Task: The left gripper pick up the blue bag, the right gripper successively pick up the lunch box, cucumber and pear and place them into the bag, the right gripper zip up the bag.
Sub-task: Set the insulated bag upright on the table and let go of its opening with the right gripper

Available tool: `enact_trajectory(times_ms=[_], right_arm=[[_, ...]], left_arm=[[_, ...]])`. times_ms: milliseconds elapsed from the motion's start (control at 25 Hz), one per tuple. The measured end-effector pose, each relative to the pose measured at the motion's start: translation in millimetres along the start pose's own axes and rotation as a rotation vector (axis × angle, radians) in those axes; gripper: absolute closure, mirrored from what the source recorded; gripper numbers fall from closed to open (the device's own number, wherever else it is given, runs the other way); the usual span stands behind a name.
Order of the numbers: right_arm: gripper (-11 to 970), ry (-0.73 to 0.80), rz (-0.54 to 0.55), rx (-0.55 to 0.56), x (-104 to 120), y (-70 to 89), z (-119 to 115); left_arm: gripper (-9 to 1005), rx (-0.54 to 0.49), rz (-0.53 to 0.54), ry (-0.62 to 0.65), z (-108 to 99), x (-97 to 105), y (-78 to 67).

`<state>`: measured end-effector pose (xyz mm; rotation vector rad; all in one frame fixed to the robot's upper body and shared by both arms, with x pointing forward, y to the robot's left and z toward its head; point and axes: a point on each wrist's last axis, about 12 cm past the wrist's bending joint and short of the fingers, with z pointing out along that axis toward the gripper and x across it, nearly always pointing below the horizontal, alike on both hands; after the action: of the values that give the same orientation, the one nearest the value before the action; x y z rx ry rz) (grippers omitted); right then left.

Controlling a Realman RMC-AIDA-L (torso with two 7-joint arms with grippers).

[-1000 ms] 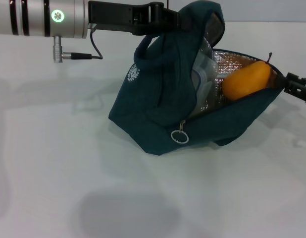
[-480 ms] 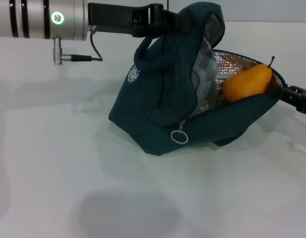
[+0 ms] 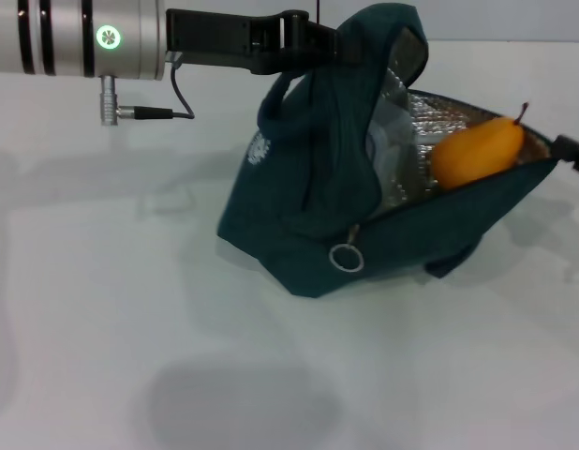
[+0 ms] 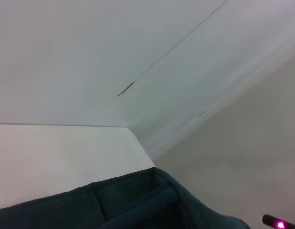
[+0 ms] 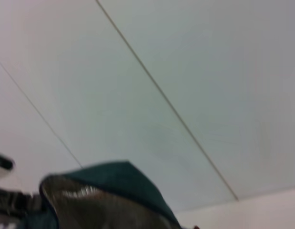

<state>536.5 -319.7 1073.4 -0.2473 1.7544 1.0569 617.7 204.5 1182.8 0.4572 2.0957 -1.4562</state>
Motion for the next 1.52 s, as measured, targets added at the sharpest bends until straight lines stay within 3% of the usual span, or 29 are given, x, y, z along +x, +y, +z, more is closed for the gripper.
enact_trajectory(times_ms=[40,320,560,1000,1240,1520], right_arm=[[952,-0.016,-0.004,-0.004,-3,0.1,-3],[957,-0.081,-0.023,-0.029,-17,0.9,-13],[957,-0.143,-0.099,-0.143,-44,13.0,-9],[941,-0.167,-0.211,-0.391,-100,45.4,43],[932,-0.090,-0.212,-0.415,-97,53.3,71],[921,0.004,-0.170,-0.322,-75,42.6,79]], left_arm=[[926,0.001,0.000,0.001,0,0,-0.2],[926,0.028,0.001,0.000,0,0,-3.3],[925,0.041,0.000,0.002,3,3,-2.5],[925,0.032,-0.015,0.005,4,33,19.0],[925,0.020,-0.023,-0.011,-2,46,25.6],[924,0.020,-0.034,-0.032,-10,50,28.0]])
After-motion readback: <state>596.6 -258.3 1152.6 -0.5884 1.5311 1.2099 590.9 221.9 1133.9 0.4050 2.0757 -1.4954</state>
